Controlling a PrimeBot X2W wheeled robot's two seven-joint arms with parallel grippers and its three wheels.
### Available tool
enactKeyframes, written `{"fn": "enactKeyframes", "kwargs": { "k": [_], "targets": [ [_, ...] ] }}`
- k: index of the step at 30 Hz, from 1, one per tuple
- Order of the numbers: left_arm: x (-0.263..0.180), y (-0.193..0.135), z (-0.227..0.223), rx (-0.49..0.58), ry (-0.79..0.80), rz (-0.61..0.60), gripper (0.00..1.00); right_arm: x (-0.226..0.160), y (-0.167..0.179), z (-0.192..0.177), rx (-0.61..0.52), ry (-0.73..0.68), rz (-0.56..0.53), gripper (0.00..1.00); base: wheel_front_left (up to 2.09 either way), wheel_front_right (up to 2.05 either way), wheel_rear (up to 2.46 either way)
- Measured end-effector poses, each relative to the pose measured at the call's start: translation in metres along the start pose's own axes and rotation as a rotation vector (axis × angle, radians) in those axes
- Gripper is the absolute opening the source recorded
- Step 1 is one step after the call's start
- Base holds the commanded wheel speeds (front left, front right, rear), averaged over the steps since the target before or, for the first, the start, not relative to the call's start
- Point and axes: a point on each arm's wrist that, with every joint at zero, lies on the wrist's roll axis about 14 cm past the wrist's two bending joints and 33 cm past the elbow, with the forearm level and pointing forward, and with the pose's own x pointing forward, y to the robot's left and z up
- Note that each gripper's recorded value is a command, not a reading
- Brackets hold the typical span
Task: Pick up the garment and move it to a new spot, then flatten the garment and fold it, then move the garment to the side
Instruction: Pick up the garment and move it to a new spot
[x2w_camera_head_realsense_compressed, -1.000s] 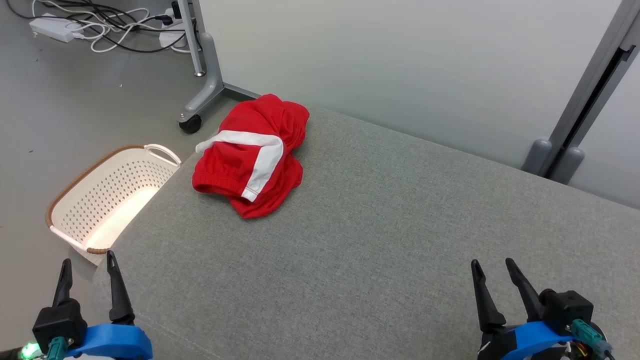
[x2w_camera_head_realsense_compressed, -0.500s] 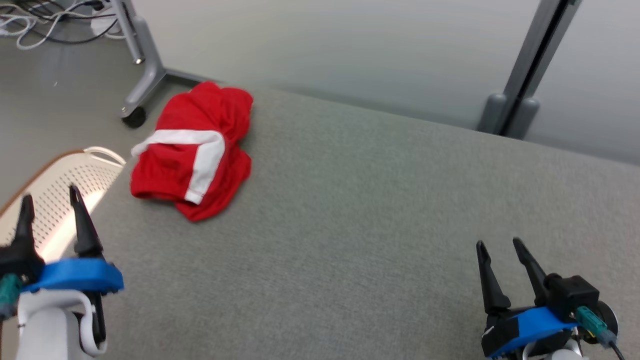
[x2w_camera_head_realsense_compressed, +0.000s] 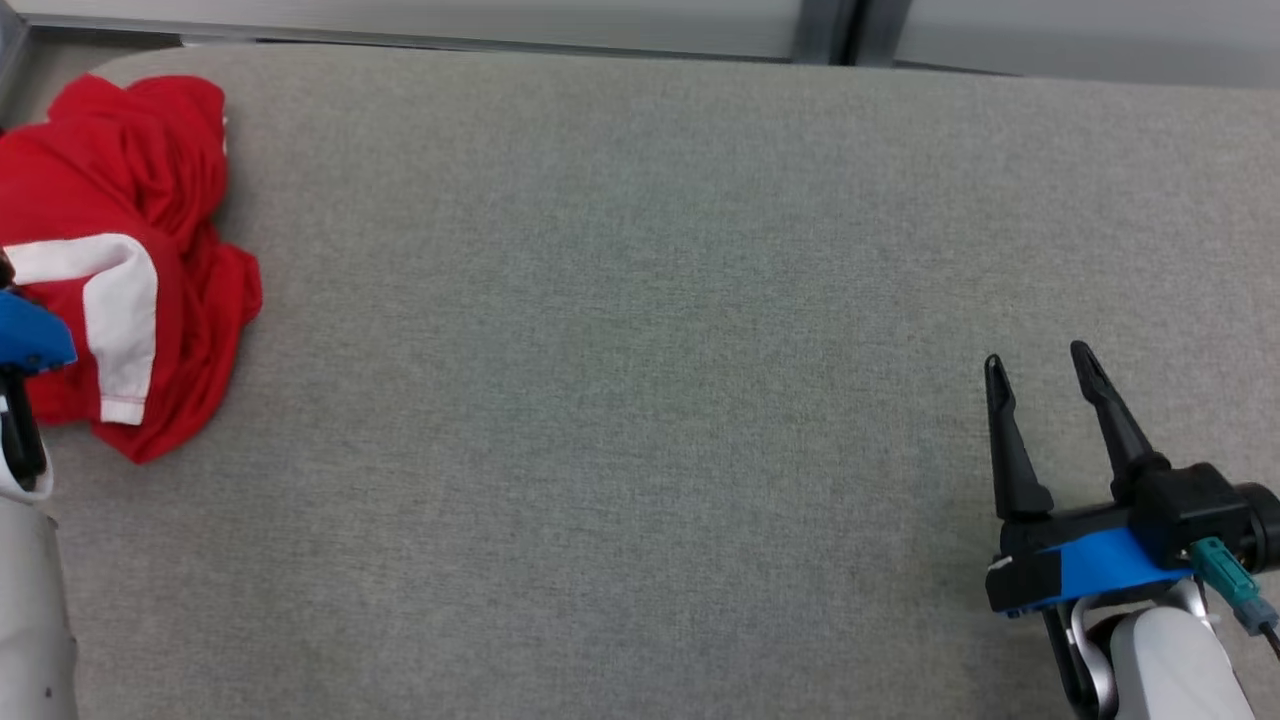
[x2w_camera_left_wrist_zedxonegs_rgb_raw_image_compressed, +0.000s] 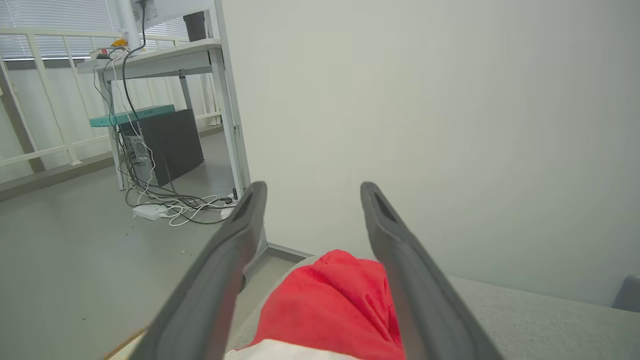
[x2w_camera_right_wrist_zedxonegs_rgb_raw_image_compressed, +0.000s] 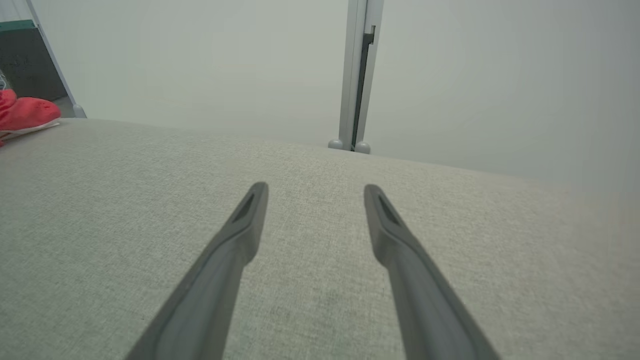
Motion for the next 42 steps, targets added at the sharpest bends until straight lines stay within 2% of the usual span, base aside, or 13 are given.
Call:
{"fn": "enactKeyframes", "kwargs": {
  "k": [8, 13, 16, 19, 20, 21, 27, 34, 38, 42],
  "targets": [
    [0.015, -0.019, -0.096, 0.004, 0.396, -0.047, 1.00, 0.002, -0.018, -0.008, -0.024, 0.009, -0.041, 1.00, 0.00, 0.00, 0.00],
    [-0.012, -0.023, -0.154, -0.052, 0.715, -0.032, 1.00, 0.003, -0.021, -0.012, -0.026, 0.017, -0.048, 1.00, 0.00, 0.00, 0.00],
    [-0.025, -0.026, -0.171, -0.082, 0.833, -0.029, 1.00, 0.004, -0.021, -0.013, -0.027, 0.018, -0.046, 1.00, 0.00, 0.00, 0.00],
    [-0.030, -0.030, -0.176, -0.087, 0.883, -0.039, 1.00, 0.006, -0.020, -0.013, -0.026, 0.015, -0.043, 1.00, 0.00, 0.00, 0.00],
    [-0.030, -0.031, -0.176, -0.085, 0.885, -0.045, 0.47, 0.007, -0.020, -0.012, -0.026, 0.012, -0.041, 1.00, 0.00, 0.00, 0.00],
    [-0.028, -0.032, -0.174, -0.084, 0.872, -0.050, 0.00, 0.008, -0.019, -0.011, -0.025, 0.009, -0.038, 1.00, 0.00, 0.00, 0.00],
    [-0.012, -0.029, -0.147, -0.093, 0.736, -0.060, 0.00, 0.007, -0.013, -0.007, -0.012, 0.002, -0.025, 1.00, 0.00, 0.00, 0.00],
    [0.028, -0.033, -0.068, -0.074, 0.396, -0.107, 0.00, 0.000, -0.011, 0.009, 0.011, -0.029, -0.028, 1.00, 0.00, 0.00, 0.00],
    [0.052, -0.057, -0.006, -0.036, 0.185, -0.189, 0.00, -0.009, -0.014, 0.019, 0.029, -0.047, -0.042, 1.00, 0.00, 0.00, 0.00],
    [0.068, -0.101, 0.062, -0.022, -0.019, -0.305, 0.00, -0.020, -0.023, 0.030, 0.041, -0.069, -0.073, 1.00, 0.00, 0.00, 0.00]
  ]
}}
